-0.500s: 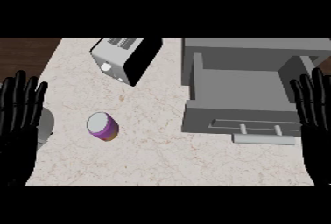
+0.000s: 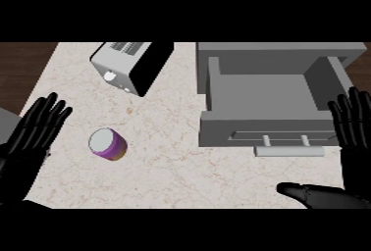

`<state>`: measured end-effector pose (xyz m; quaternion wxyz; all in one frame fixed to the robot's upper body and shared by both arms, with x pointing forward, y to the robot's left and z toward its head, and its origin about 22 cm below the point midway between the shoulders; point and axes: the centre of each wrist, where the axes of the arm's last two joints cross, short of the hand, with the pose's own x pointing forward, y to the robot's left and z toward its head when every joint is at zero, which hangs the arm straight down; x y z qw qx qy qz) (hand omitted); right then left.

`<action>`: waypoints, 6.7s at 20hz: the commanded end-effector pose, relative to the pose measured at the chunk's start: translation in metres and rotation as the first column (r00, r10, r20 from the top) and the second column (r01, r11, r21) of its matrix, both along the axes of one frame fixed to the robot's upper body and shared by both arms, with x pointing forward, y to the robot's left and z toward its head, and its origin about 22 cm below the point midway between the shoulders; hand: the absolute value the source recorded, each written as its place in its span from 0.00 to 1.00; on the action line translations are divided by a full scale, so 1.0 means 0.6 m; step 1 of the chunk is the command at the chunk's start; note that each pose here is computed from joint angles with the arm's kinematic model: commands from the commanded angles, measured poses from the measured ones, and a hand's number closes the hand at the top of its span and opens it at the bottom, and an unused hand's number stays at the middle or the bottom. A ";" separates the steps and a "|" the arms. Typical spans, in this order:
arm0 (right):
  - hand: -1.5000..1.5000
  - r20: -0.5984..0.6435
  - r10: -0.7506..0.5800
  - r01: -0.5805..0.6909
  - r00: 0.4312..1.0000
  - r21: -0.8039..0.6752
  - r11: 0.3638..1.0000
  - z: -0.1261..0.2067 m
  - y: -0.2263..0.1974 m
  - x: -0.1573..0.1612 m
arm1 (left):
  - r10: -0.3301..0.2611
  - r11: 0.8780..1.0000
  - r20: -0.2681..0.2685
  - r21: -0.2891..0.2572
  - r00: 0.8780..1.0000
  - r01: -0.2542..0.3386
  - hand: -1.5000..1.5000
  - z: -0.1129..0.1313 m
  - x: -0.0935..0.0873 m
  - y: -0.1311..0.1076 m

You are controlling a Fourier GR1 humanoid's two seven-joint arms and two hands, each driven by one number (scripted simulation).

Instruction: Pick up the can, place it into the drawer and close the drawer

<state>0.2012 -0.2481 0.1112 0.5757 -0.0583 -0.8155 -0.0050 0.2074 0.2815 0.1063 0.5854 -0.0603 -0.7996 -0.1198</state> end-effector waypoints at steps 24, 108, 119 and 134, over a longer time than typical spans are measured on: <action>0.00 -0.127 -0.101 0.106 0.987 0.026 0.994 -0.031 -0.147 -0.093 | -0.042 0.987 -0.254 -0.159 0.966 0.001 0.00 0.062 -0.028 0.151; 0.00 -0.144 -0.054 0.062 0.988 0.055 0.997 -0.003 -0.201 -0.229 | -0.160 0.936 -0.468 -0.351 0.869 -0.017 1.00 -0.372 0.146 0.051; 0.00 -0.157 -0.086 0.096 0.984 0.058 0.994 -0.004 -0.211 -0.240 | -0.001 0.899 -0.373 -0.406 0.928 -0.162 1.00 -0.323 0.185 -0.011; 0.00 -0.141 -0.094 0.106 0.986 0.077 0.991 0.021 -0.189 -0.258 | 0.126 0.909 -0.248 -0.359 0.961 -0.212 1.00 -0.093 0.213 -0.148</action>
